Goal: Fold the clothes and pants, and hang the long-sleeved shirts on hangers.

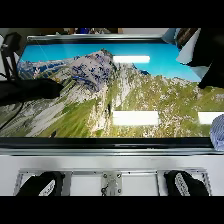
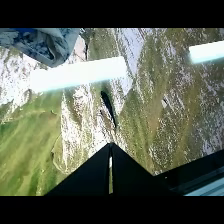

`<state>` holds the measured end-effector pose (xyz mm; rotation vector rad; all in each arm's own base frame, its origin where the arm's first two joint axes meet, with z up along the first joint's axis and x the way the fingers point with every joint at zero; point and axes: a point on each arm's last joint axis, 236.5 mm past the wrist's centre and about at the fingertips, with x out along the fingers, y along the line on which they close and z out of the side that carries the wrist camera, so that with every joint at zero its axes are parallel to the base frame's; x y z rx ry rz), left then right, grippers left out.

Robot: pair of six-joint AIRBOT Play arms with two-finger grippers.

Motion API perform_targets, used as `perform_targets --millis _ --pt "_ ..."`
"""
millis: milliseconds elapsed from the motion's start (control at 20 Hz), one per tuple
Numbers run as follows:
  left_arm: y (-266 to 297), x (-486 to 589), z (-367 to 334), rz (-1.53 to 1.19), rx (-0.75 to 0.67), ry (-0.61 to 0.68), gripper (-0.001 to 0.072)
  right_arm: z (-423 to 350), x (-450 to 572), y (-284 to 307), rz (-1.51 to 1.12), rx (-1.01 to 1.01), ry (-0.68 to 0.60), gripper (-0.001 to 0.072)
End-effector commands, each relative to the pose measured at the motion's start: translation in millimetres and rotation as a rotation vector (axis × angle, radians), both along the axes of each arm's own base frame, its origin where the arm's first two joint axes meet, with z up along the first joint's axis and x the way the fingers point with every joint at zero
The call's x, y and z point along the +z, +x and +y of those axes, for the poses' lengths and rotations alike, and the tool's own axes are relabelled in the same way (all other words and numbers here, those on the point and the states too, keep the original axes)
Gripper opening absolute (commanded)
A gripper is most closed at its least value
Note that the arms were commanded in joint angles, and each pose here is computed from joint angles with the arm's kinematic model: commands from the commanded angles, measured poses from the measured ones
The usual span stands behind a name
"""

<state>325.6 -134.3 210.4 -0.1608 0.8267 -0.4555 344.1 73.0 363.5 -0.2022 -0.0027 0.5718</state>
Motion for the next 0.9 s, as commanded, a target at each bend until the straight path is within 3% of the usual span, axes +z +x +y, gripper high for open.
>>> perform_targets --millis 0,150,200,300,450,500,550,600,850 --pt "-9.2 -29.1 -25.9 0.043 -0.067 0.002 0.0016 96.7 -111.2 -23.5 0.359 0.264 -0.079 0.0690" --pt "-11.6 -51.5 -44.5 0.051 -0.100 -0.004 0.0016 161.9 -178.9 -59.1 0.535 0.468 -0.117 0.0675" --pt "-13.2 -55.5 -50.1 0.050 -0.112 -0.006 0.0016 177.1 -195.0 -69.9 0.575 0.518 -0.131 0.0629" --pt "-19.0 -62.9 -58.8 0.061 -0.138 -0.002 0.0016 198.9 -214.1 -86.2 0.626 0.593 -0.156 0.0442" --pt "-26.3 -68.6 -65.5 0.078 -0.165 0.004 0.0016 215.2 -222.0 -97.0 0.656 0.647 -0.160 0.0438" --pt "-26.3 -67.8 -66.1 0.077 -0.165 0.000 0.0016 216.7 -222.5 -98.8 0.657 0.654 -0.163 0.0319" --pt "-26.2 -68.0 -65.7 0.077 -0.164 0.001 0.0016 217.0 -222.7 -99.9 0.659 0.658 -0.164 0.0057" --pt "-25.9 -67.8 -65.8 0.076 -0.164 0.001 0.0016 216.8 -222.9 -100.4 0.661 0.659 -0.165 0.0021" --pt "-24.9 -67.2 -65.5 0.072 -0.161 0.000 0.0016 216.9 -223.1 -100.2 0.661 0.659 -0.165 0.0021"
